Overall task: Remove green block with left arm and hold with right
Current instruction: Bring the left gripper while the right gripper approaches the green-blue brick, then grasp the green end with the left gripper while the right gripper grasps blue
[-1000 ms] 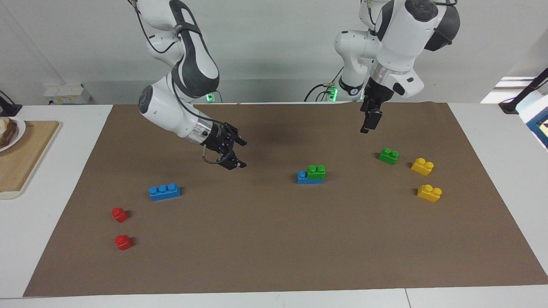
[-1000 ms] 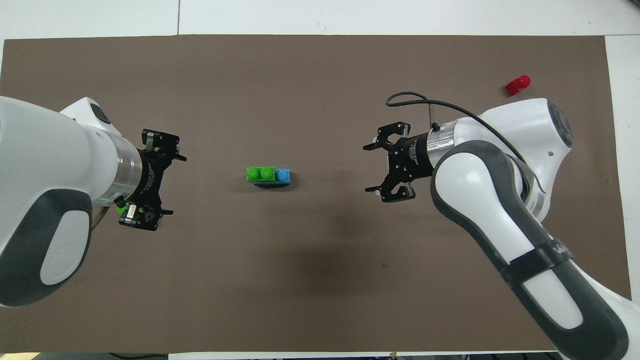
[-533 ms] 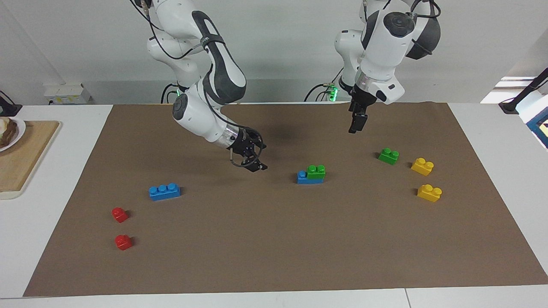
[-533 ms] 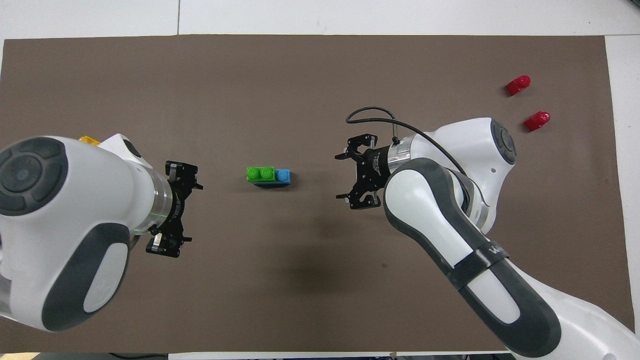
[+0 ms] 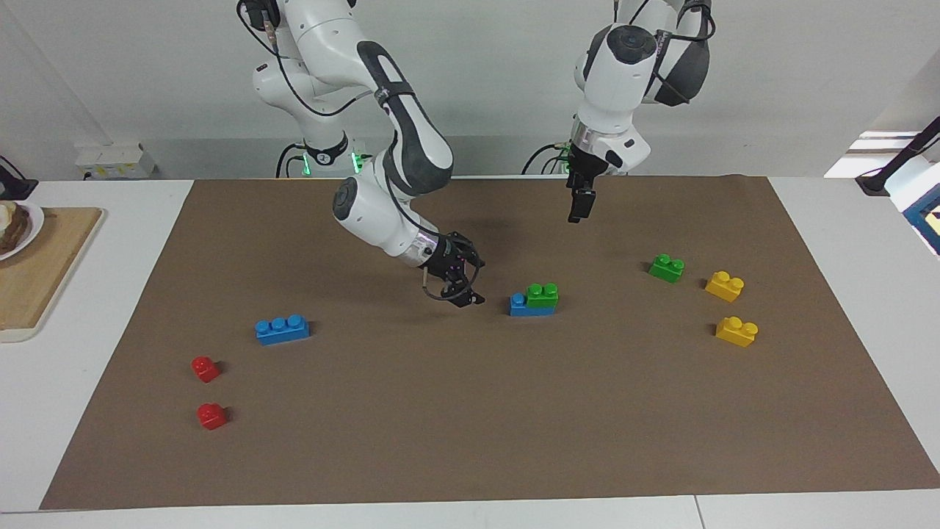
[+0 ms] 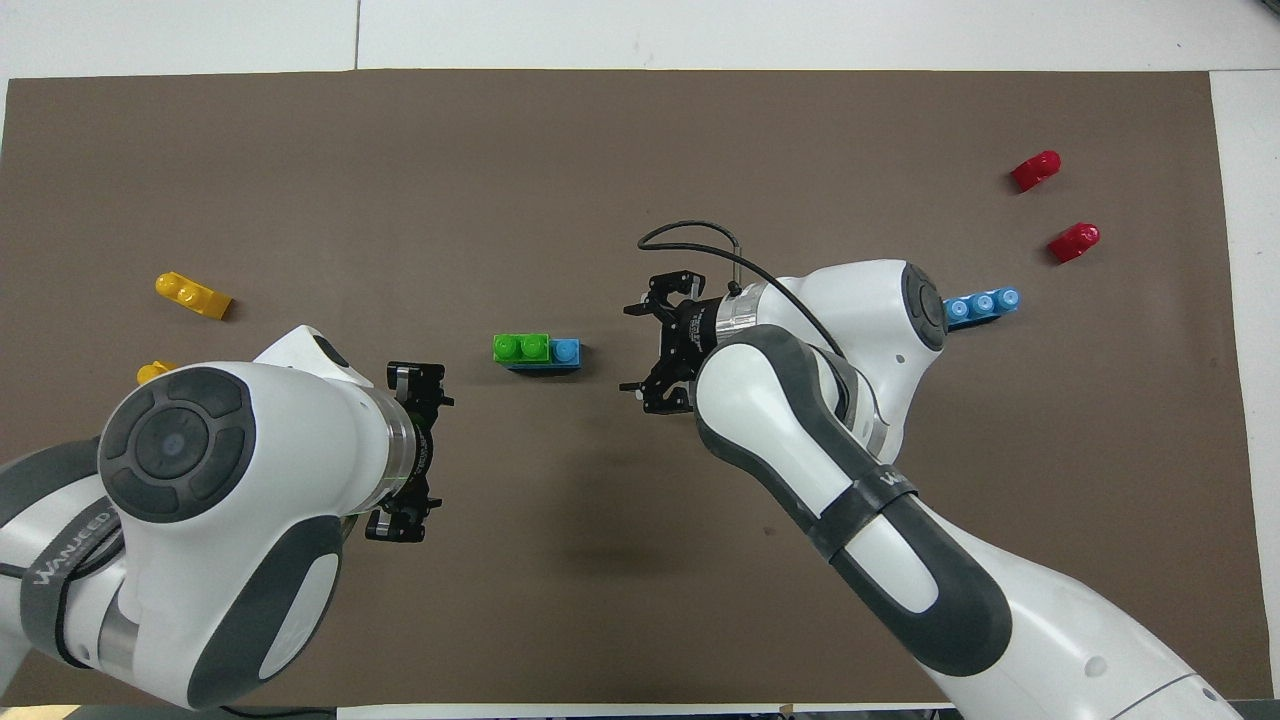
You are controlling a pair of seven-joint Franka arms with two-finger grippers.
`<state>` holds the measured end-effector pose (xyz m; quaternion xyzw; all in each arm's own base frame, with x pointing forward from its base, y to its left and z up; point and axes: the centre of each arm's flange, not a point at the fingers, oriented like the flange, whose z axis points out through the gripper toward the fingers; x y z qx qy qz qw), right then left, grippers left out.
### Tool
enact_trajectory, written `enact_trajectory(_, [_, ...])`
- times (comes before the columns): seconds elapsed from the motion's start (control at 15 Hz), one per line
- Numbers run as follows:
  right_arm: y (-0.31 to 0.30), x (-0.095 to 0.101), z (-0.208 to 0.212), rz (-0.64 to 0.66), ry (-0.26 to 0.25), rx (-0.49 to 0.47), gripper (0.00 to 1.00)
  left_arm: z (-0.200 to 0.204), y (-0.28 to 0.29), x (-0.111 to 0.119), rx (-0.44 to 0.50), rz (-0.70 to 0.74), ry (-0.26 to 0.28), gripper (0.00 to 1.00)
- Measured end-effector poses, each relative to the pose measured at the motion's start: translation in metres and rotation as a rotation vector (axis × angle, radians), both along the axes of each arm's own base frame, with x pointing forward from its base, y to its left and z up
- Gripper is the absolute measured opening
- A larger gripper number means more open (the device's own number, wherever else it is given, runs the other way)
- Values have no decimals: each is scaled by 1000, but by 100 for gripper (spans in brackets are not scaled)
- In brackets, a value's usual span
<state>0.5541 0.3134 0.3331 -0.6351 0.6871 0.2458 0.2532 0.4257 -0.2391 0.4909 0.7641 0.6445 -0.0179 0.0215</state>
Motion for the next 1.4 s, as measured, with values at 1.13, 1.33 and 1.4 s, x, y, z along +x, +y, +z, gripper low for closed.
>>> enact_trajectory(1.13, [70, 8, -44, -10, -56, -14, 90, -75, -16, 89, -16, 133, 4, 100])
enact_trajectory(1.33, [72, 6, -48, -8, -55, -19, 90, -85, -20, 98, -12, 169, 16, 100])
enact_trajectory(1.4, [72, 6, -50, -11, -56, -21, 90, -86, -22, 100, -12, 181, 18, 99])
